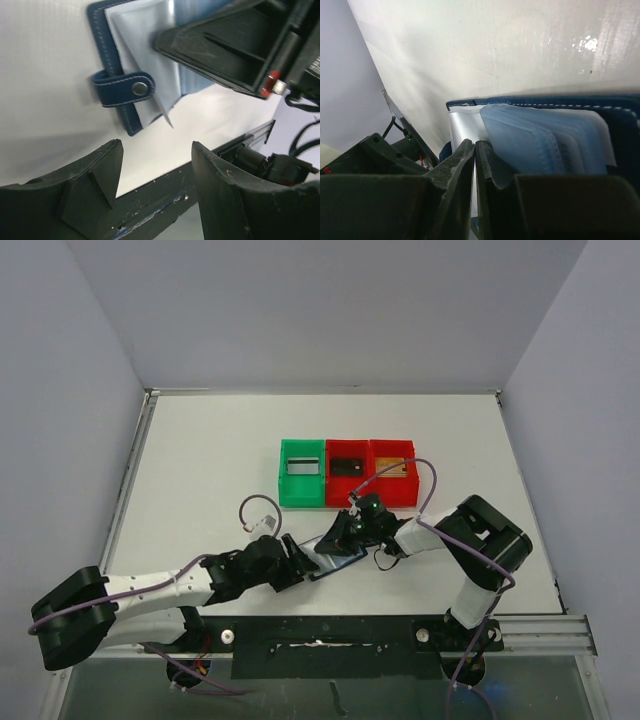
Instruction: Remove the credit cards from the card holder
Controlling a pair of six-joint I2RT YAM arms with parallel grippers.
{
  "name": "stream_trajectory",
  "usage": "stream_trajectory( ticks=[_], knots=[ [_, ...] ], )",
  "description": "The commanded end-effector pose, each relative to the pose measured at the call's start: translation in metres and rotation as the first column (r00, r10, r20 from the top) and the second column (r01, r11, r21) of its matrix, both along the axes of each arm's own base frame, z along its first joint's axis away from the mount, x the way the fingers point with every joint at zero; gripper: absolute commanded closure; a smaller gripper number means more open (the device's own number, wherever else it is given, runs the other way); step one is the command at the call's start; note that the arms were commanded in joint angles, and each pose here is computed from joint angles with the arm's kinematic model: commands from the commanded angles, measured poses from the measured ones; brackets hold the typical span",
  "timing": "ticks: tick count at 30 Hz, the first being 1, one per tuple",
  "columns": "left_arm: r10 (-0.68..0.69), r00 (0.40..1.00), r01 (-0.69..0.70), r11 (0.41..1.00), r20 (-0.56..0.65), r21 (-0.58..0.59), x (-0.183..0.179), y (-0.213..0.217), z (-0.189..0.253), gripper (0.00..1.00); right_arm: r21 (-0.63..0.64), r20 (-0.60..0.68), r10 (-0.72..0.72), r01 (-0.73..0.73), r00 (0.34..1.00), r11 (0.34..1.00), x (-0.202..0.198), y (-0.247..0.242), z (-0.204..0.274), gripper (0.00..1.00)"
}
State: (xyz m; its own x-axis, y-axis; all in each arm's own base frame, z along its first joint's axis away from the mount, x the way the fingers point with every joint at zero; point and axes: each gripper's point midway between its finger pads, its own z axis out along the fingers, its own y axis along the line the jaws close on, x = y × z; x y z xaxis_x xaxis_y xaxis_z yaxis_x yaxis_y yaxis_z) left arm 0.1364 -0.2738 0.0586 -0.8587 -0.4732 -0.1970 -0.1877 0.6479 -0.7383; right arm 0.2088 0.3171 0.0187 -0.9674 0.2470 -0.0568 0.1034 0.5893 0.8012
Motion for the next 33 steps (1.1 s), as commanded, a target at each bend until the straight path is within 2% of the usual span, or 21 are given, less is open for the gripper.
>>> stream_trajectory(
  ticks=[1, 10, 15, 17, 21, 24, 30, 33],
  knots=[
    [0.077, 0.997, -0.077, 0.997, -0.021, -0.012, 0.010, -0.005, -0.007, 0.44, -0.027, 0.052, 0.002, -0.001, 0.999, 1.000, 0.007, -0.001, 0.007, 0.91],
    [0.128, 0.991, -0.125, 0.989, -0.035, 0.085, 0.029, -0.009, -0.024, 0.44, -0.088, 0.069, -0.001, 0.007, 0.998, 0.996, 0.008, -0.019, 0.005, 0.91],
    [0.144, 0.989, -0.141, 0.987, -0.039, 0.077, 0.032, -0.007, -0.032, 0.46, -0.110, 0.074, 0.066, -0.057, 0.995, 0.992, 0.001, -0.019, 0.002, 0.91],
    [0.145, 0.988, -0.140, 0.986, -0.044, 0.091, 0.033, -0.006, -0.038, 0.51, -0.118, 0.087, 0.079, -0.068, 0.993, 0.991, 0.002, -0.021, 0.004, 0.91],
    [0.119, 0.992, -0.114, 0.987, -0.042, 0.110, 0.035, -0.010, -0.045, 0.69, -0.145, 0.133, 0.089, -0.070, 0.987, 0.987, 0.008, -0.023, 0.017, 0.91],
    [0.084, 0.996, -0.080, 0.988, -0.023, 0.131, 0.037, -0.013, -0.044, 0.81, -0.203, 0.193, 0.026, 0.014, 0.981, 0.979, 0.019, -0.037, 0.032, 0.89],
    [0.008, 0.999, -0.017, 0.984, 0.048, 0.177, 0.046, -0.016, -0.037, 0.97, -0.283, 0.284, -0.106, 0.189, 0.953, 0.940, 0.039, -0.089, 0.056, 0.72],
    [-0.048, 0.995, 0.030, 0.977, 0.082, 0.209, 0.051, -0.020, -0.032, 1.00, -0.322, 0.287, -0.137, 0.230, 0.948, 0.918, 0.041, -0.116, 0.054, 0.64]
  ],
)
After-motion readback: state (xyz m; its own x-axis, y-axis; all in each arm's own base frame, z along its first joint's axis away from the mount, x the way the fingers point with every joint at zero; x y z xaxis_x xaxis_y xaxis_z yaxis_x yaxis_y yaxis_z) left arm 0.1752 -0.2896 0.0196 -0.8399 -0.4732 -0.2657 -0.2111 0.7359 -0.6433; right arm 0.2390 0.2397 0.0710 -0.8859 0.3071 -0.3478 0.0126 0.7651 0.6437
